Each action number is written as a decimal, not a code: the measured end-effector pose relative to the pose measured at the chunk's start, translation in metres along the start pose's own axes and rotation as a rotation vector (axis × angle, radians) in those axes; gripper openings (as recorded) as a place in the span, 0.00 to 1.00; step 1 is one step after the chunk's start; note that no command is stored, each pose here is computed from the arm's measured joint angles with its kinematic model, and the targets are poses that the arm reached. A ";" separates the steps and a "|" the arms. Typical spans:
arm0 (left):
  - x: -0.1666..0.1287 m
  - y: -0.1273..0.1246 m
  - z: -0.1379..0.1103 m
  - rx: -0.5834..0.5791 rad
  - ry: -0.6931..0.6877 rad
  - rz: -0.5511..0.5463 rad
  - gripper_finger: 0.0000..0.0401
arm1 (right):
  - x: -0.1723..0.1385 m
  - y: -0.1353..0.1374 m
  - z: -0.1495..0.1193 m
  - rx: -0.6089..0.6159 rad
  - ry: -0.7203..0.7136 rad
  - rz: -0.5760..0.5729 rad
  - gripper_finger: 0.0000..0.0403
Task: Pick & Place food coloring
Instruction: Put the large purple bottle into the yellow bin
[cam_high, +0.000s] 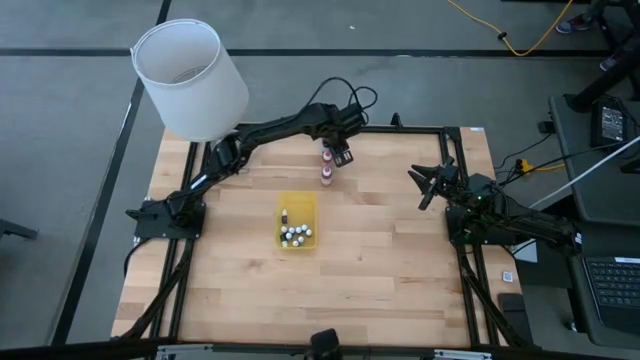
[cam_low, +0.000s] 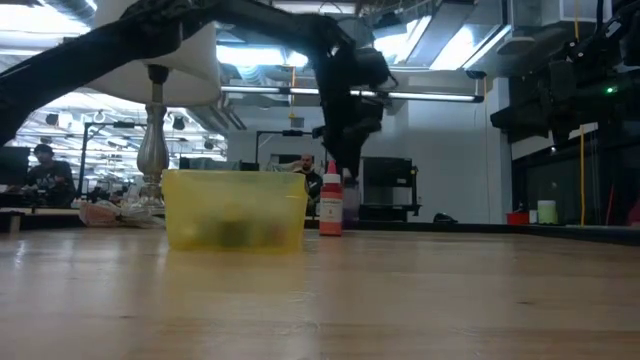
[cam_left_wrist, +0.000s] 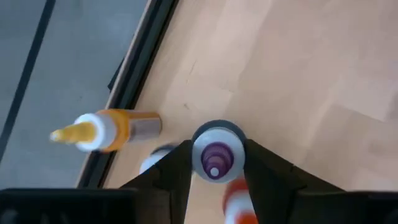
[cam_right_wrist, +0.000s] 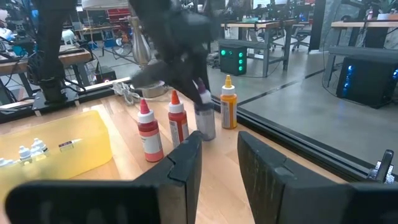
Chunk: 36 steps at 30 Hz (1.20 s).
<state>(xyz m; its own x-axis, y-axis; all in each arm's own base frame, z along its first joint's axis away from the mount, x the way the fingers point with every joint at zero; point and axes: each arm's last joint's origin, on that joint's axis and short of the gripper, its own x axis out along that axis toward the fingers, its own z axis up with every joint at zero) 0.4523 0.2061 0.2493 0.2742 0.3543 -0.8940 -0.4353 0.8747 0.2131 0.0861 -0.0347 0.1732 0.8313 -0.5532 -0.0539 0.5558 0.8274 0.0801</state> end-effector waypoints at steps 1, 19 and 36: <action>-0.008 -0.001 0.000 0.005 -0.005 -0.002 0.33 | 0.000 0.000 0.000 0.000 0.000 0.000 0.26; -0.201 -0.076 -0.052 0.183 -0.099 -0.133 0.31 | 0.000 0.000 0.000 0.000 0.000 0.000 0.26; -0.163 -0.143 -0.094 0.258 0.112 -0.140 0.29 | 0.000 0.000 0.000 0.000 0.000 0.000 0.26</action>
<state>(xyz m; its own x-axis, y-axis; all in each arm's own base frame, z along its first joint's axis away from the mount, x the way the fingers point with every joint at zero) 0.3898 -0.0079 0.3275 0.2142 0.1985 -0.9564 -0.1639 0.9726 0.1651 0.0861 -0.0347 0.1732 0.8313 -0.5532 -0.0538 0.5558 0.8275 0.0798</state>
